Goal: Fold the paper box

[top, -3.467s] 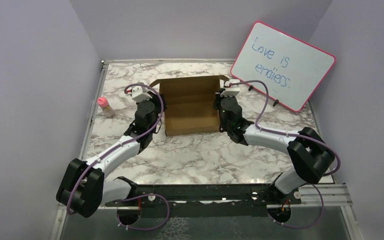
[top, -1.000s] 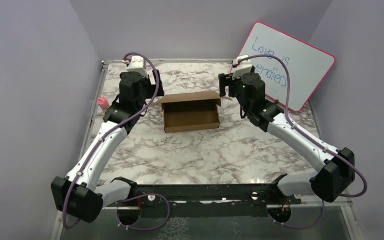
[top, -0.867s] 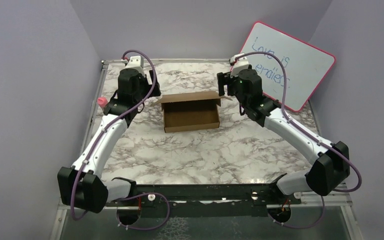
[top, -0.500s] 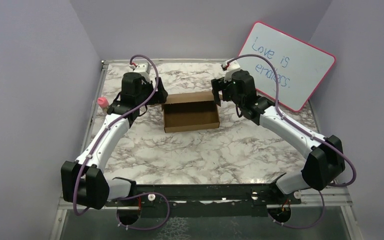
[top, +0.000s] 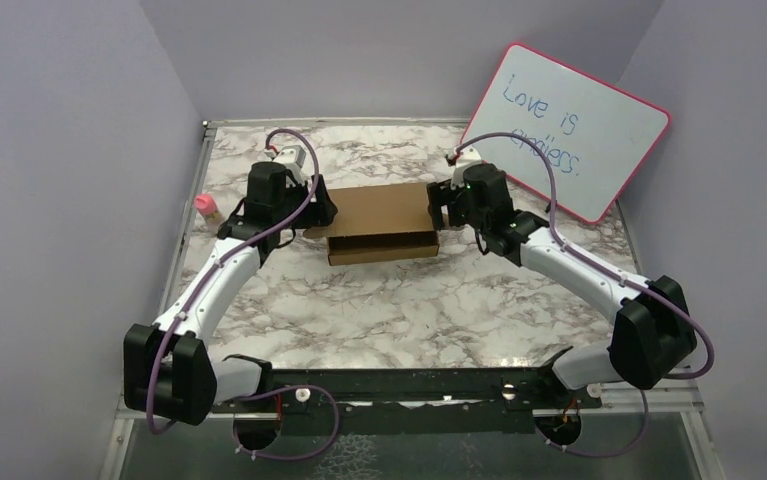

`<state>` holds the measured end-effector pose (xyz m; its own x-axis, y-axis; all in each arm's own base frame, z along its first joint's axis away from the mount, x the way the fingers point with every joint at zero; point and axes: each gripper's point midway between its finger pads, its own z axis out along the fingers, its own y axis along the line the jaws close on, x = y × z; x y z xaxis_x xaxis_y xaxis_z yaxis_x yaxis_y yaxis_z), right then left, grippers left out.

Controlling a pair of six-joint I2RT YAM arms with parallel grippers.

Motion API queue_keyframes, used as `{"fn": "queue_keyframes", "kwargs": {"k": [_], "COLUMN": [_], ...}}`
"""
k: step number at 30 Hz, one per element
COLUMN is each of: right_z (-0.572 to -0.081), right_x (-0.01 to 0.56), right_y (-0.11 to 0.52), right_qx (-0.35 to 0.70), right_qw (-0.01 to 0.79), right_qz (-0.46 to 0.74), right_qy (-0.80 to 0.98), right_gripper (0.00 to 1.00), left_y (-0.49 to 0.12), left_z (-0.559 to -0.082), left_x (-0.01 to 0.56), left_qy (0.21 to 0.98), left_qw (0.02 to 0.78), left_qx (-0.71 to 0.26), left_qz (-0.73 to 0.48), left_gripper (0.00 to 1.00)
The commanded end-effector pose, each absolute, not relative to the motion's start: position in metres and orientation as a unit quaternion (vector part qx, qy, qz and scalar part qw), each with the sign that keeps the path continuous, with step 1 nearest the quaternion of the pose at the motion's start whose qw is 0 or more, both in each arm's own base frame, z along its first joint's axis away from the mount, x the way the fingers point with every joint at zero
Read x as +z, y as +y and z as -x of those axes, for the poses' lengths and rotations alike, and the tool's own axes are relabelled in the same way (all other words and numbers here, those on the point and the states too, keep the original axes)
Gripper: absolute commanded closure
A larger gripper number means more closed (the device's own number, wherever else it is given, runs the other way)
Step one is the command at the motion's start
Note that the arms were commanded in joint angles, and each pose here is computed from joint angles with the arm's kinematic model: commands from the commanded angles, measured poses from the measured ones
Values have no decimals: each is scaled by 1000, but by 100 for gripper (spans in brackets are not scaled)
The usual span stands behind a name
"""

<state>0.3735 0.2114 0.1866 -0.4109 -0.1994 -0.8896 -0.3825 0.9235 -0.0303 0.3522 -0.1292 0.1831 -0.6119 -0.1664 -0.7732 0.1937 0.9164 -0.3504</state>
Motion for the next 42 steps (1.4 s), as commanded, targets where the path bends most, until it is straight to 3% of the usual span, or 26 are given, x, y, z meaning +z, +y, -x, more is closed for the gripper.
{"fn": "queue_keyframes", "kwargs": {"k": [1,32,42], "right_z": [-365,-339,-328], "right_x": [185,109,87], "right_y": [212,206,209], "right_qx": [110,140,164], "right_qw": [518,485,472], "right_qz": [164,132,120], "right_qy": [832,853,858], "right_gripper": [19,25,25], "left_y": [-132,-127,-128], "left_z": [-344,-308,-301], "left_x": [182,97,78], "left_qy": [870,915,904], "left_qw": [441,346,346], "left_qx": [-220,-208,-235], "left_qz": [-10,15,89], "left_gripper": [25,28,29]}}
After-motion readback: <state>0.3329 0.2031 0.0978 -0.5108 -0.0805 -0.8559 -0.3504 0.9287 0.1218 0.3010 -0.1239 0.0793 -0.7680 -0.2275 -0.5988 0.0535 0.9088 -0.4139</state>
